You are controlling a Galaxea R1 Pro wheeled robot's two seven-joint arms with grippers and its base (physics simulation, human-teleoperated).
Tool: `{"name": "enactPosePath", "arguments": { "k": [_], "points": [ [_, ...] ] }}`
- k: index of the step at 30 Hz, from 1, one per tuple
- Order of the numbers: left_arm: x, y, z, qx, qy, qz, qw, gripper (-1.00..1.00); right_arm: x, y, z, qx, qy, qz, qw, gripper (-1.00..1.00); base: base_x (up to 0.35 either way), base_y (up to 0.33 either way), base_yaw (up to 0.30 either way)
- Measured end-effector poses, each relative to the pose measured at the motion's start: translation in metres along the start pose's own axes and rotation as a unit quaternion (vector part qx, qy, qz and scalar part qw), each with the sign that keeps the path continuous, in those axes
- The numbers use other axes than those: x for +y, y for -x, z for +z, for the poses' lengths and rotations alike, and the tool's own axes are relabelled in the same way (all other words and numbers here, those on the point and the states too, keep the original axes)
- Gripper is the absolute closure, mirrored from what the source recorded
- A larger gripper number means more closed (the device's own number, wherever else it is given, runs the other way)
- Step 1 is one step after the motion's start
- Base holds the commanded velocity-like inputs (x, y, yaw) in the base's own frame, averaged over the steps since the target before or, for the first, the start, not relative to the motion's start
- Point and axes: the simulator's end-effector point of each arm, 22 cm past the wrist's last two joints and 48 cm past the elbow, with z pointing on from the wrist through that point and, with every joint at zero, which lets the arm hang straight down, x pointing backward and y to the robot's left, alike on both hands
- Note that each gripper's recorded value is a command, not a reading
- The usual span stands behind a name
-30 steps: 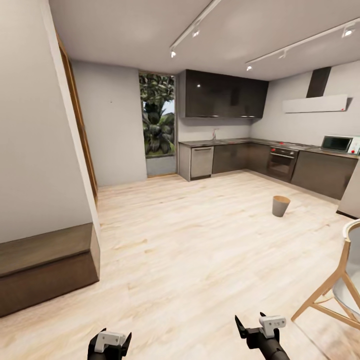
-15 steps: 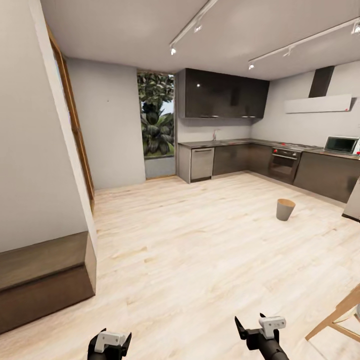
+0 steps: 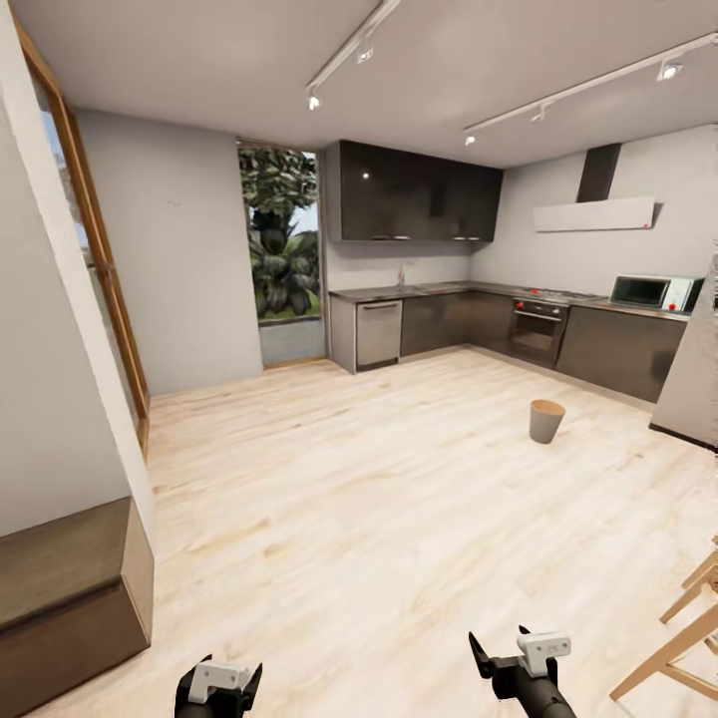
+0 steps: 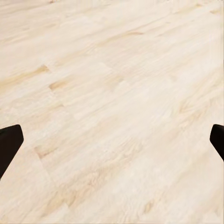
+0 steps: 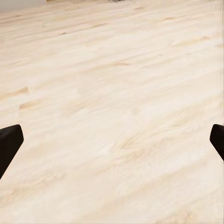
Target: Put the three can of soda from the living room inside the tash can in the kitchen.
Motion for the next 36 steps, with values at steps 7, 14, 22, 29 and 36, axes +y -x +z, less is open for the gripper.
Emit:
{"name": "enactPosePath", "arguments": {
  "k": [7, 14, 22, 29, 36],
  "points": [
    [0.0, 0.004, 0.0, -0.004, 0.0, 0.001, 1.0, -1.0, 0.0, 0.004, 0.0, -0.004, 0.0, 0.0, 1.0, -1.0, 0.31, 0.101, -0.196],
    [0.0, 0.007, -0.001, -0.008, 0.0, 0.001, 1.0, -1.0, 0.0, 0.007, -0.001, -0.008, -0.001, -0.001, 1.0, -1.0, 0.31, 0.09, -0.196],
    [0.0, 0.01, -0.001, -0.012, 0.0, 0.002, 0.9999, -1.0, 0.0, 0.01, -0.001, -0.011, 0.0, -0.002, 0.9999, -1.0, 0.31, 0.077, -0.196],
    [0.0, 0.013, -0.001, -0.014, 0.0, 0.002, 0.9999, -1.0, 0.0, 0.013, -0.002, -0.014, 0.0, -0.002, 0.9999, -1.0, 0.31, 0.076, -0.189],
    [0.0, 0.015, -0.002, -0.017, 0.0, 0.002, 0.9999, -1.0, 0.0, 0.015, -0.002, -0.016, 0.0, -0.002, 0.9999, -1.0, 0.31, 0.076, -0.117]
  ]
}}
